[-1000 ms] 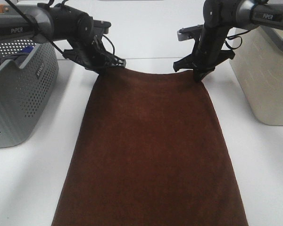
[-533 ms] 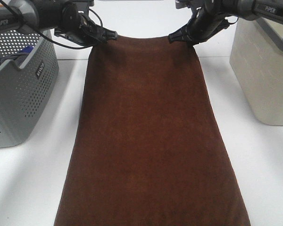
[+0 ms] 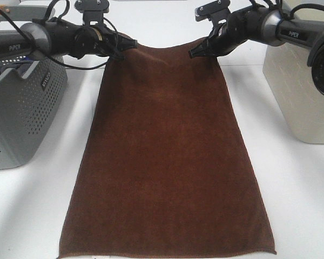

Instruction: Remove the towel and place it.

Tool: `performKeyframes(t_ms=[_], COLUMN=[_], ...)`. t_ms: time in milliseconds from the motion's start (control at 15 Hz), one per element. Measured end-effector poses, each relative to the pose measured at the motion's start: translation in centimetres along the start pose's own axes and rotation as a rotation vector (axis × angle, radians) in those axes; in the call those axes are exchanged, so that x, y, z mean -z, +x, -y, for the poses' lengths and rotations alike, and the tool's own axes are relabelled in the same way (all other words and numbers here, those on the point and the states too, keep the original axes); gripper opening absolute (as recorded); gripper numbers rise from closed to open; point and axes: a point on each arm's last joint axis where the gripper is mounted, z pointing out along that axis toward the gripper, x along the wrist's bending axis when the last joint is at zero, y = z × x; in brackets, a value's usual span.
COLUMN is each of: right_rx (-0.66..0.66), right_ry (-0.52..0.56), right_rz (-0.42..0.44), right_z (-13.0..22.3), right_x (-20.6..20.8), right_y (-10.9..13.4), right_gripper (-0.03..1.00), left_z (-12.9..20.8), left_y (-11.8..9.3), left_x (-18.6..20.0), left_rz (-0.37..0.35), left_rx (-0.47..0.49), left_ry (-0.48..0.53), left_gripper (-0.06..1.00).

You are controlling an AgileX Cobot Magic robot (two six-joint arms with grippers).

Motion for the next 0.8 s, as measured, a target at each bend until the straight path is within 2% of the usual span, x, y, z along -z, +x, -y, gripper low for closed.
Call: performKeyframes(t_ms=[133,267,333,467,533,667,800], right_rx=[-0.006,-0.028,-0.032,-0.046,-0.063,-0.107,-0.162], right_ry=[-0.003,0.002,-0.002,0.011,0.034,0.068,0.095], right_rz=[0.005,0.010,0.010,0.007,0.002,-0.011,-0.030], right_z=[0.7,1.0,1.0,1.1,1.2,0.7,-1.0], right_x=[-0.6,-0.8,-0.8,-0.8,-0.7,0.0,2.0], right_y=[-0.4,-0.7,-0.7,-0.7,-0.6,-0.7,-0.9], right_gripper=[0.29,0.52,0.60,0.67,0.68,0.69,0.69], left_z=[0.2,-0.1,-0.1,-0.1,-0.1,-0.6,-2.8], left_y=[0.0,-0.1,-0.1,-0.1,-0.1,-0.2,-1.1], left_x=[-0.2,-0.1,-0.1,-0.1,-0.1,0.3,1.7], left_rz=[0.003,0.016,0.017,0.017,0.016,0.006,0.003], left_rx=[-0.003,-0.007,-0.008,-0.008,-0.008,-0.005,-0.007], left_ry=[-0.004,-0.039,-0.042,-0.042,-0.038,-0.017,-0.012], left_gripper=[0.11,0.32,0.44,0.66,0.70,0.73,0.73])
